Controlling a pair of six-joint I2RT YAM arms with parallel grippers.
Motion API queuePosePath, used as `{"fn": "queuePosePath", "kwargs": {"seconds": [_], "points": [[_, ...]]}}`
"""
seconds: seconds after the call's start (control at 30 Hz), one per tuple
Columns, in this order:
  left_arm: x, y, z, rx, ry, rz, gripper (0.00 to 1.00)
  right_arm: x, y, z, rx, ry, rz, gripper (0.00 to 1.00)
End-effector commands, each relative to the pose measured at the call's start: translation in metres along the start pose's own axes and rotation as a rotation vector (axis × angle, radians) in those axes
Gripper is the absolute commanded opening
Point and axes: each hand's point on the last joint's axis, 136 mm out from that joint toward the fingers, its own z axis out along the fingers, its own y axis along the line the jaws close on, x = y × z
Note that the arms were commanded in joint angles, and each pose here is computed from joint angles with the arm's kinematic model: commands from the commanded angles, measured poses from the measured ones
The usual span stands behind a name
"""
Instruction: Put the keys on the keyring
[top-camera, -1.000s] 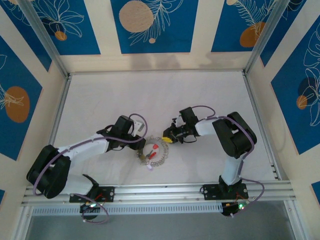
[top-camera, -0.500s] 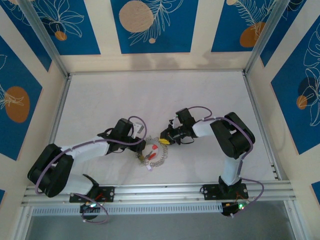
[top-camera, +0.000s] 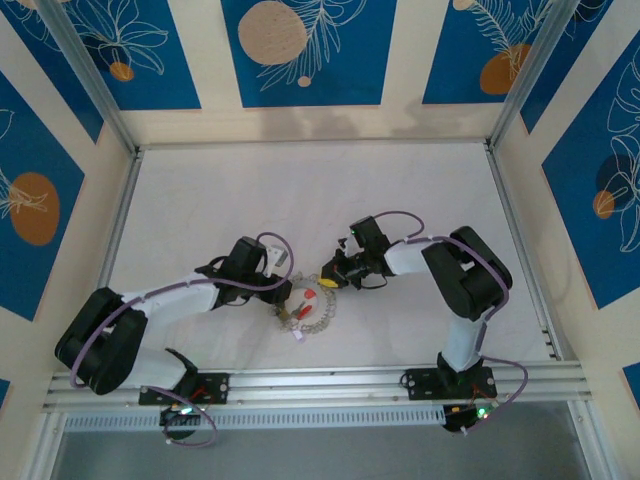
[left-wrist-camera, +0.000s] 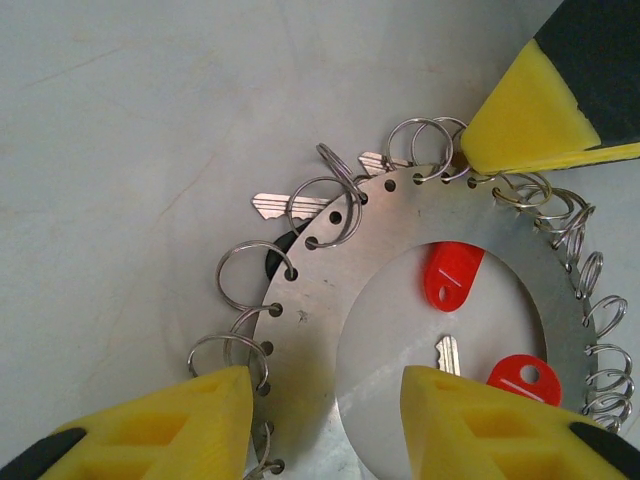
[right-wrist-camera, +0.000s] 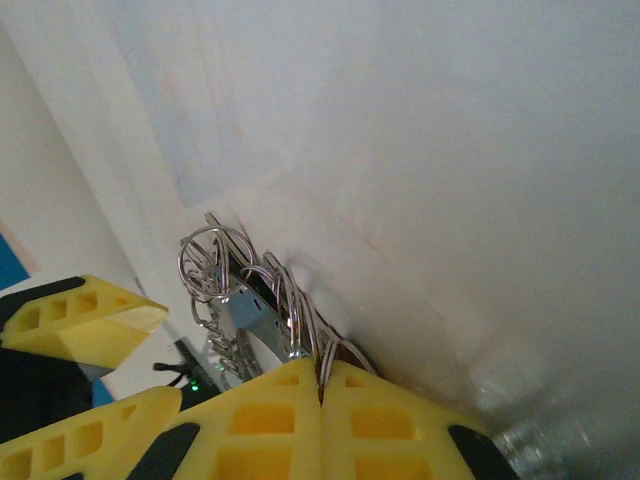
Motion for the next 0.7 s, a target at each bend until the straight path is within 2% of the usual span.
{"fn": "queuePosePath", "kwargs": {"seconds": [0.0, 0.1, 0.37, 0.53, 0.67], "points": [[-0.015, -0.005, -0.011, 0.001, -0.044, 0.039, 0.44, 0.003, 0.004, -0.01, 0.077, -0.052, -0.096, 0.03], [-0.031, -0.01, -0.022, 0.004, -0.083, 0.054, 0.44, 0.002, 0.014, -0.018, 0.111, -0.1, -0.204, 0.0], [-0.067, -0.018, -0.064, -0.024, -0.224, 0.114, 0.5, 0.006, 0.058, -0.033, 0.102, -0.167, -0.562, 0.0], [-0.079, -0.022, -0.088, -0.03, -0.302, 0.149, 0.52, 0.013, 0.086, -0.047, 0.074, -0.195, -0.768, 0.0], [-0.082, -0.02, -0.098, -0.05, -0.335, 0.172, 0.54, 0.013, 0.098, -0.053, 0.075, -0.211, -0.842, 0.0]]}}
